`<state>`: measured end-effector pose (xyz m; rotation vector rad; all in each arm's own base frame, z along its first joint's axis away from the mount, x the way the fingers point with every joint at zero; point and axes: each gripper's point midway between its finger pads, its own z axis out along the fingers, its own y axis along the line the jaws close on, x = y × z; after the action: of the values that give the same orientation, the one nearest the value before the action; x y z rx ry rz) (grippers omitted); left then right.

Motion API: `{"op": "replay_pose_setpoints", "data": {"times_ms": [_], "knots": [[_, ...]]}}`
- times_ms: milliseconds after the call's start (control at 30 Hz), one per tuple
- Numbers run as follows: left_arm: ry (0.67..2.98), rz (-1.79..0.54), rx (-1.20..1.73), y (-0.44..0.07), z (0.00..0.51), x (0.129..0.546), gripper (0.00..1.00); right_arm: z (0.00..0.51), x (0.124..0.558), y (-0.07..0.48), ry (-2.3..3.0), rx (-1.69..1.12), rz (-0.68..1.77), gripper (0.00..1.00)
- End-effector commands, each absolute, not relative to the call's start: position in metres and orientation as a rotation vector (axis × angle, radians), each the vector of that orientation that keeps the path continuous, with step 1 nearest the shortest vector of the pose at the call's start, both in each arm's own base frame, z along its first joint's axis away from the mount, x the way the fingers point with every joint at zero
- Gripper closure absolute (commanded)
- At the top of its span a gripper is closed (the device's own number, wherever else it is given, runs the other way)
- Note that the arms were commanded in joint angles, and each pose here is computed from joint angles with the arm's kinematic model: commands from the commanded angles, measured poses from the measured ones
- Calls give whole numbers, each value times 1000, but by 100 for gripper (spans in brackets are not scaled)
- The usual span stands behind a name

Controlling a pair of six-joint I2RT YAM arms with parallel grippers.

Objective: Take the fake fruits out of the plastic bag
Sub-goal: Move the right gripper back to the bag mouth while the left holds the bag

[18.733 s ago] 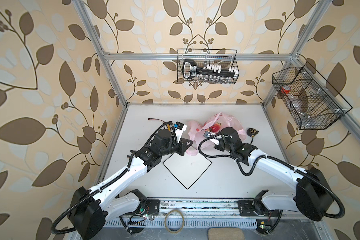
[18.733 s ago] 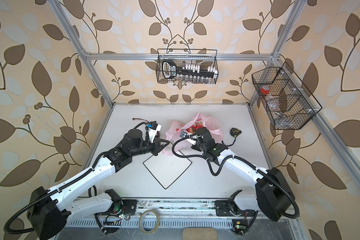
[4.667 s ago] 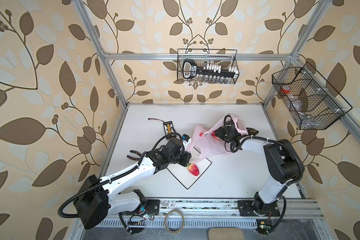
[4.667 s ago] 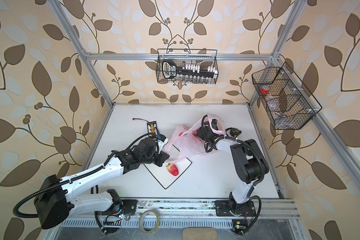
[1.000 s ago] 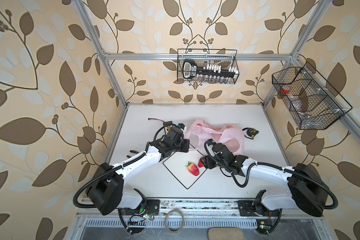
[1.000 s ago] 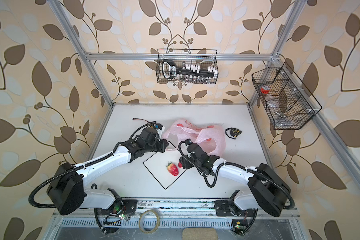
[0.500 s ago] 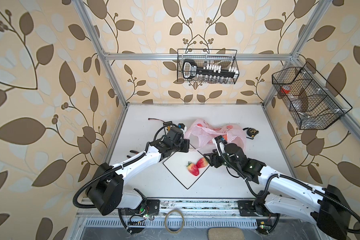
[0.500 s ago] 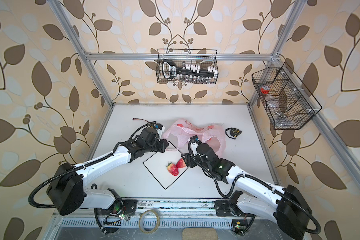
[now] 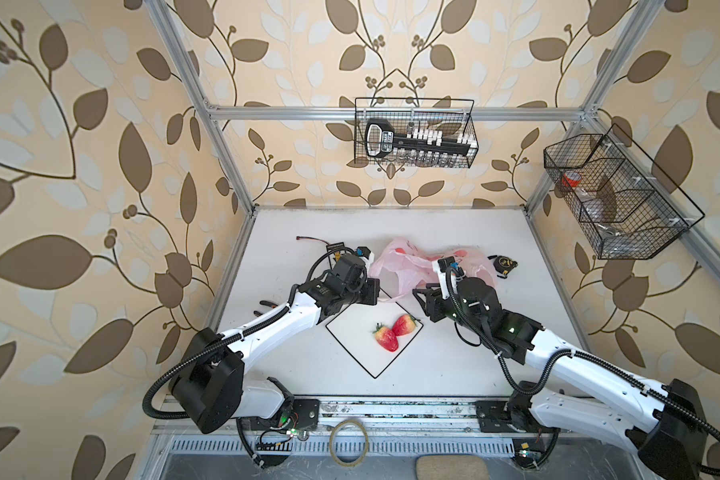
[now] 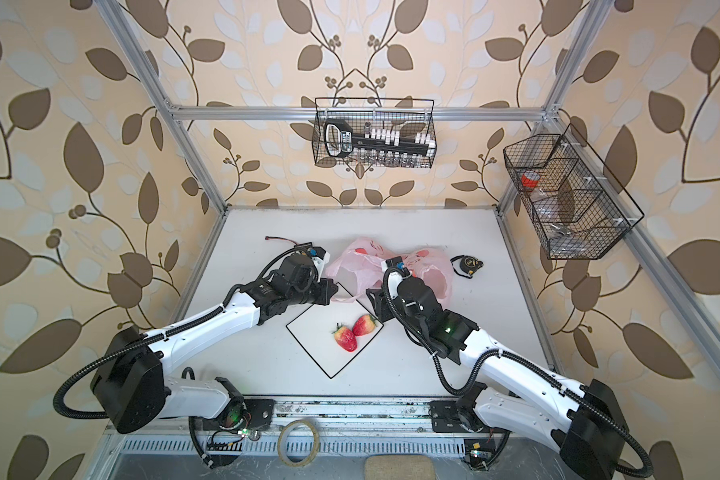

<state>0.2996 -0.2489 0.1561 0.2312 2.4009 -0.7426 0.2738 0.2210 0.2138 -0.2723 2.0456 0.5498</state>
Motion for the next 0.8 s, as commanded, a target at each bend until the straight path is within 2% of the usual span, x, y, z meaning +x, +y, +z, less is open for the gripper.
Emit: {"op": "replay_pose_setpoints", "data": {"times_ms": [0, 200, 500, 633, 767], "knots": [[2327, -797, 283, -254, 179, 299, 100, 221, 286, 190, 2047, -111, 431, 58], [2311, -832, 317, -258, 183, 294, 100, 212, 290, 151, 2067, 49, 344, 61], [2311, -839, 401, -258, 183, 279, 100, 198, 291, 139, 2099, 117, 331, 63], [2313, -845, 444, -257, 185, 270, 100, 179, 294, 137, 2147, 98, 281, 64], [2332, -851, 488, -255, 181, 259, 100, 162, 297, 144, 2193, -41, 226, 64]]}}
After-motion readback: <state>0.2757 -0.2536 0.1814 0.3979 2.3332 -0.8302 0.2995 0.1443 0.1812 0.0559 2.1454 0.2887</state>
